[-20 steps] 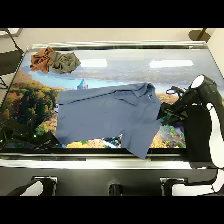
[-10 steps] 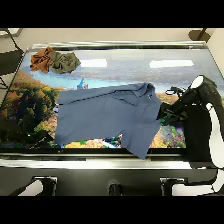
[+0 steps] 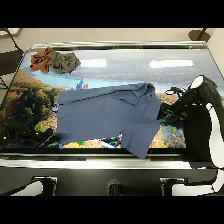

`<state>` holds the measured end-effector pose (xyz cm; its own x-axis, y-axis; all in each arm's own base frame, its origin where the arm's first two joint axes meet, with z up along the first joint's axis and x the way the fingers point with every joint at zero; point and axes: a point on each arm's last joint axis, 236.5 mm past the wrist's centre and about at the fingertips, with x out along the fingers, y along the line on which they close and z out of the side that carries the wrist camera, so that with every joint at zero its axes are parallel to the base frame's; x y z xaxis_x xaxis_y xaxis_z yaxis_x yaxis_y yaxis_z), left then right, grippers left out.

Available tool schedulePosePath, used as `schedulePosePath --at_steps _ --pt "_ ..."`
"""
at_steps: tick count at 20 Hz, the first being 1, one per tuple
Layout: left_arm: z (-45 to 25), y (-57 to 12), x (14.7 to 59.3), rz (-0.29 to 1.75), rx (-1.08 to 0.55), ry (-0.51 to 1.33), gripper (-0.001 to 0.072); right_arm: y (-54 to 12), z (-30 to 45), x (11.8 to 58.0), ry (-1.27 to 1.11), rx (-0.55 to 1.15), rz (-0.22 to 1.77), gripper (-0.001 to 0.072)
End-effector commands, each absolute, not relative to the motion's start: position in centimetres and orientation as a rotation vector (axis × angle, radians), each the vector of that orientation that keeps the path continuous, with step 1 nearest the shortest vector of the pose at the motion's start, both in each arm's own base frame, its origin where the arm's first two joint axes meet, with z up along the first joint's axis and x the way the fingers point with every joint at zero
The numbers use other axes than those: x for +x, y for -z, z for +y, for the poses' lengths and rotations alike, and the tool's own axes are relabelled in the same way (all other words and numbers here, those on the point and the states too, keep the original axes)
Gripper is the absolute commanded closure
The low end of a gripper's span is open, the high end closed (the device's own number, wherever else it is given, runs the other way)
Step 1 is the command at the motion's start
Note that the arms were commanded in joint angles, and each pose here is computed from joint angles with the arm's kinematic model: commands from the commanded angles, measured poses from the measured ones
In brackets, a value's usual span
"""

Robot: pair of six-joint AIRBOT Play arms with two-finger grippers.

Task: Fold the shirts.

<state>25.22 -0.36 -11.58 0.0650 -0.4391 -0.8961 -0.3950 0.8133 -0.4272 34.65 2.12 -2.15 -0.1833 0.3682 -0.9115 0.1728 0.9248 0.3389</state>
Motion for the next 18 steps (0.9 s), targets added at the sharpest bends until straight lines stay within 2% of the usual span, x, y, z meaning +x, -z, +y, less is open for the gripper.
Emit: schedulePosePath --at_steps 1,5,6,8,13,14,16,18 --pt "-0.1 12.2 25.8 1.531 -0.691 -0.007 0.068 2.7 1.6 34.2 -0.153 0.392 1.781 0.0118" --pt "-0.1 12.1 25.8 1.53 -0.691 -0.006 0.0681 6.3 2.0 31.6 -0.138 0.421 1.849 0.0126" --pt "-0.2 12.1 25.7 1.533 -0.691 -0.003 0.0681 7.1 2.4 31.7 -0.146 0.435 1.834 0.0151" --pt "-0.3 11.8 25.5 1.54 -0.692 0.005 0.068 8.7 2.3 32.0 -0.122 0.442 1.8 0.0152" --pt "-0.5 11.6 25.3 1.547 -0.693 0.013 0.068 10.4 3.2 34.8 -0.113 0.523 1.675 0.0252" --pt "-0.5 11.6 25.3 1.549 -0.693 0.014 0.068 10.7 3.5 34.8 -0.116 0.541 1.685 0.0368" --pt "-0.6 11.5 25.1 1.557 -0.687 0.027 0.068 11.2 3.8 34.8 -0.116 0.56 1.693 0.0679" --pt "-0.1 9.7 25.8 1.557 -0.632 0.079 0.0681 9.3 3.6 35.9 -0.161 0.513 1.644 0.0677"
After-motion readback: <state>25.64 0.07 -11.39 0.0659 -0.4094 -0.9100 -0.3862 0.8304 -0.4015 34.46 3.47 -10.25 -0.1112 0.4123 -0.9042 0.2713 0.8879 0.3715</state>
